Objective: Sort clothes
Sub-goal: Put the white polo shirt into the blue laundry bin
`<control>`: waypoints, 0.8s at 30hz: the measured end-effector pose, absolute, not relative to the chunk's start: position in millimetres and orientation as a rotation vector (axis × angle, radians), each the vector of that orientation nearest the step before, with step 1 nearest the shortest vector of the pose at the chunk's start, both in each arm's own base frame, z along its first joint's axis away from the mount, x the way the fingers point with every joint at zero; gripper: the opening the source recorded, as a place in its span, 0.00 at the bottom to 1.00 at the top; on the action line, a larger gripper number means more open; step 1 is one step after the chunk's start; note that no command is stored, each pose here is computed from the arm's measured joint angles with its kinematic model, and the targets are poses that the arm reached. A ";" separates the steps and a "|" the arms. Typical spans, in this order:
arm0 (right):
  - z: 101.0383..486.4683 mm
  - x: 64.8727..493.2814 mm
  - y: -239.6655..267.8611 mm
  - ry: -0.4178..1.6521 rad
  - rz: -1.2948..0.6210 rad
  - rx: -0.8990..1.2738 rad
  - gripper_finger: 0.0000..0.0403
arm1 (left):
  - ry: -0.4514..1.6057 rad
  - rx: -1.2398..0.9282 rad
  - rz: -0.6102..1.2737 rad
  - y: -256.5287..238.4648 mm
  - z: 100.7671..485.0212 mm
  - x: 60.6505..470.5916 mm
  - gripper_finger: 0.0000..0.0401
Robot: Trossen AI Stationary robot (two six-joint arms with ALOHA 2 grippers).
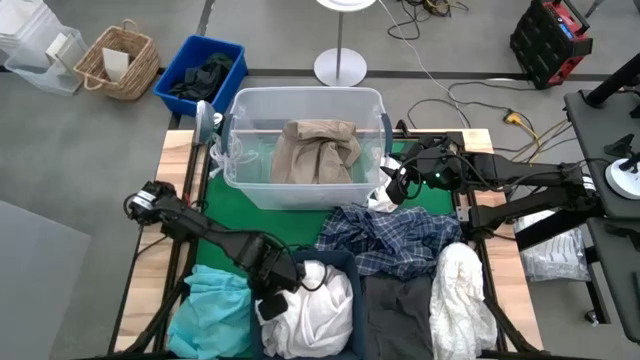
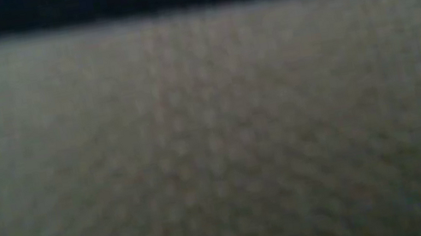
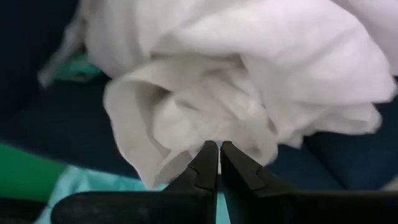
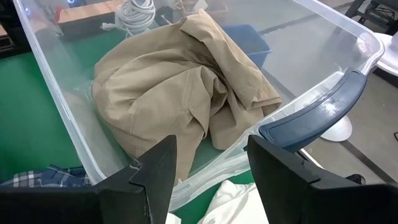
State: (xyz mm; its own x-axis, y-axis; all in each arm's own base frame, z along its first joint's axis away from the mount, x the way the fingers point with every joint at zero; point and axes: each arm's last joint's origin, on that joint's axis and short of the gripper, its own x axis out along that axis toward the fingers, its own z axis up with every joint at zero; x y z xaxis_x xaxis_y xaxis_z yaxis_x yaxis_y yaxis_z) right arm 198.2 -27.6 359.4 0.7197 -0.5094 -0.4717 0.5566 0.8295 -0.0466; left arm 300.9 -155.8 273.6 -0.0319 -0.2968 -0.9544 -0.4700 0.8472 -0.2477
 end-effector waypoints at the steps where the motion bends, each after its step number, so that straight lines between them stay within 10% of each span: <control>1: 359.4 198.2 -27.6 0.491 -0.590 0.101 0.47 | 1.617 -0.586 0.158 -155.3 273.0 301.1 0.00; 24: 359.4 198.2 -27.6 0.490 -0.590 0.103 0.47 | 1.405 -0.298 -0.006 -147.9 219.6 313.6 0.00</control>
